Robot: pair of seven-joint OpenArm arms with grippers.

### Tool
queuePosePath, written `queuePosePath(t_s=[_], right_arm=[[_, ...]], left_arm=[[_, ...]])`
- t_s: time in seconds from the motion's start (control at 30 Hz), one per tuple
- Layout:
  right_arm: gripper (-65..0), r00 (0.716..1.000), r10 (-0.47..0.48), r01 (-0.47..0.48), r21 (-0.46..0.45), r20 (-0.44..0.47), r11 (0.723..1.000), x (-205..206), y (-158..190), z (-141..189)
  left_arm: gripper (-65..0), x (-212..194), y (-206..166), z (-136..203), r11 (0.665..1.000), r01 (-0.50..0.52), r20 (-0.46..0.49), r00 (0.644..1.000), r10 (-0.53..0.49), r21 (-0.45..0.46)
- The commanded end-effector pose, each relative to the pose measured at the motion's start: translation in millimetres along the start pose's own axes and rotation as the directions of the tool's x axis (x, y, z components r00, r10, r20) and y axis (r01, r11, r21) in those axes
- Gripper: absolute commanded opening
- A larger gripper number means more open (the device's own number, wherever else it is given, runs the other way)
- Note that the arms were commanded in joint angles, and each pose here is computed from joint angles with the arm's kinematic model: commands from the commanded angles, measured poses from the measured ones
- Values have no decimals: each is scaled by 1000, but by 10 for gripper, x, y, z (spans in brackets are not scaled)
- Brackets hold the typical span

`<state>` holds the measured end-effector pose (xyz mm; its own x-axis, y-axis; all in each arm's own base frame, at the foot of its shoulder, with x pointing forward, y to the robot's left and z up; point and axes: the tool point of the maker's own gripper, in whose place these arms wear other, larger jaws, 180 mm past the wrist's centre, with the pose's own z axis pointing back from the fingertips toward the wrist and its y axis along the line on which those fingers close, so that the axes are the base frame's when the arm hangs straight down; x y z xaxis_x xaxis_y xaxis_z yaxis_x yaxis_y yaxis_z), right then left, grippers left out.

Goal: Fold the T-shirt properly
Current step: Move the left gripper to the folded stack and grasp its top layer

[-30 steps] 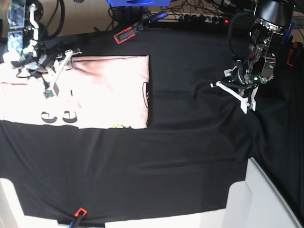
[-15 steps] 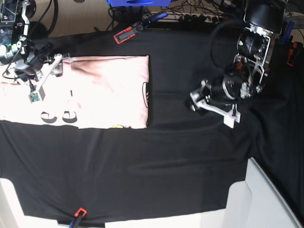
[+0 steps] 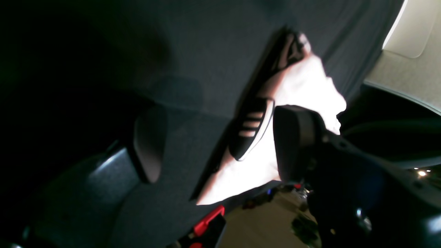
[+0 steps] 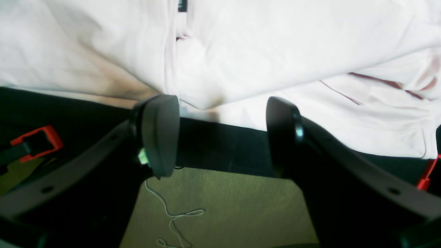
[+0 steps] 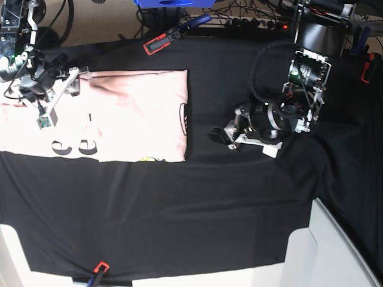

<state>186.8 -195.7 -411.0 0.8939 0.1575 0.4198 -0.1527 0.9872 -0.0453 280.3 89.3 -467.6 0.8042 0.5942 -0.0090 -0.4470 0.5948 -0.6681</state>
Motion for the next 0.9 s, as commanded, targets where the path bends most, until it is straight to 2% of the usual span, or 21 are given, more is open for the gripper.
queuePosePath(t_s=[0.0,0.23,0.47,0.6,0.77,0.87], right_arm=[[-273,1000,10,-10,-7,28,1000,76,-29,34],[-273,1000,10,-10,-7,25,1000,63,-27,34],[-273,1000,10,-10,-6,22,1000,49,-25,34],[-273,1000,10,-10,-6,22,1000,49,-25,34],[-273,1000,10,-10,-6,22,1000,49,-25,34],[-273,1000,10,-10,-6,22,1000,49,-25,34]], left_arm=[[-178,28,-187,-5,999,22,3,1000,-22,-46],[-178,-148,-305,-259,990,139,12,990,-140,24],[-178,-362,-279,-516,995,90,-50,995,-87,47],[-178,-362,-414,-496,994,107,-38,994,-106,16],[-180,-280,-627,-330,988,152,20,988,-151,-38],[-180,-243,-655,-305,985,171,27,985,-170,-38]])
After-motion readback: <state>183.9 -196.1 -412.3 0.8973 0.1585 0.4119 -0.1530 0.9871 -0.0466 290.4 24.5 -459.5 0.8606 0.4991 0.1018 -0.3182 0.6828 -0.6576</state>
